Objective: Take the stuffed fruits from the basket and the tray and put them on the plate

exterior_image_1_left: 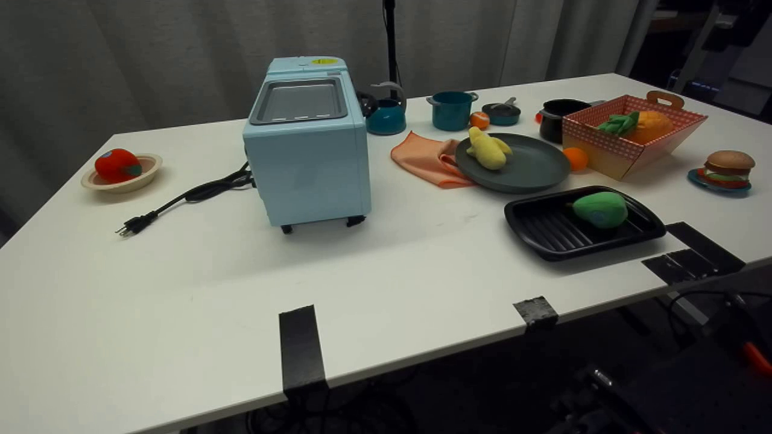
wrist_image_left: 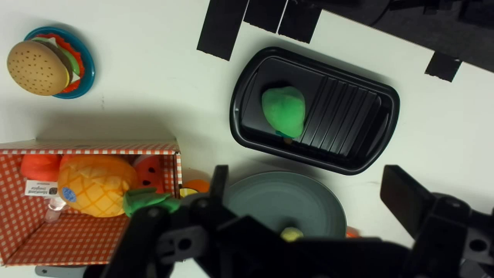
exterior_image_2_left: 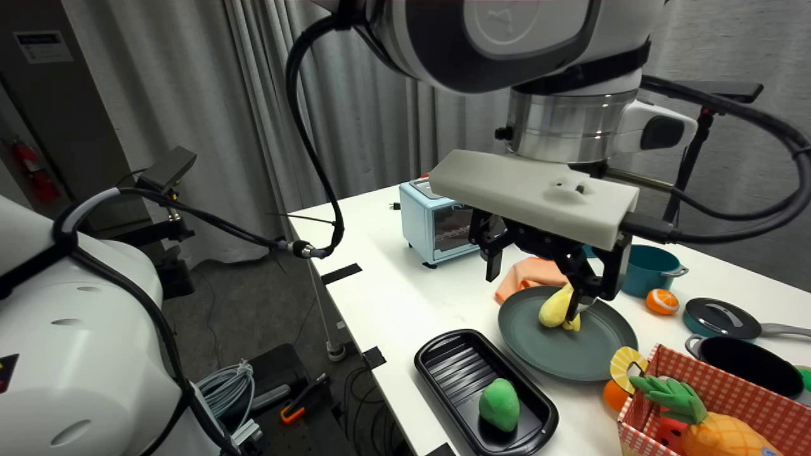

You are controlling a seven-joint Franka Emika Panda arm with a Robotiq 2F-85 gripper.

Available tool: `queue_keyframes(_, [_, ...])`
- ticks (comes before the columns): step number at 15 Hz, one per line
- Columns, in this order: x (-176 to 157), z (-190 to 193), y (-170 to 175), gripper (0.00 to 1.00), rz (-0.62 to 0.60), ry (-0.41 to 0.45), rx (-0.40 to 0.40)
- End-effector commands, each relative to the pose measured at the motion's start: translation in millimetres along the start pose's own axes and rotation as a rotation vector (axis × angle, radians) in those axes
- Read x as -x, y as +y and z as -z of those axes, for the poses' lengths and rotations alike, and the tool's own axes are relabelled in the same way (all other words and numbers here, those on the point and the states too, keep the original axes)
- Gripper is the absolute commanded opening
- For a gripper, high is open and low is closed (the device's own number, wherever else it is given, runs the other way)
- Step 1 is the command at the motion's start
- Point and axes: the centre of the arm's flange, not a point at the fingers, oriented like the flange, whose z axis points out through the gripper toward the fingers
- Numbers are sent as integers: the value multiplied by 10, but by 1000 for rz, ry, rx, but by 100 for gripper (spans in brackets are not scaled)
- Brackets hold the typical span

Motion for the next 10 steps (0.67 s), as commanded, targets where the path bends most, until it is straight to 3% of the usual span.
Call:
queue_keyframes(1, [-75,7,7,100,-1,-1,1])
queue_keyframes(5, [-451,32,137,100,-14,2,16])
queue_keyframes(10, [-1043,82,561,100,-77,33,29])
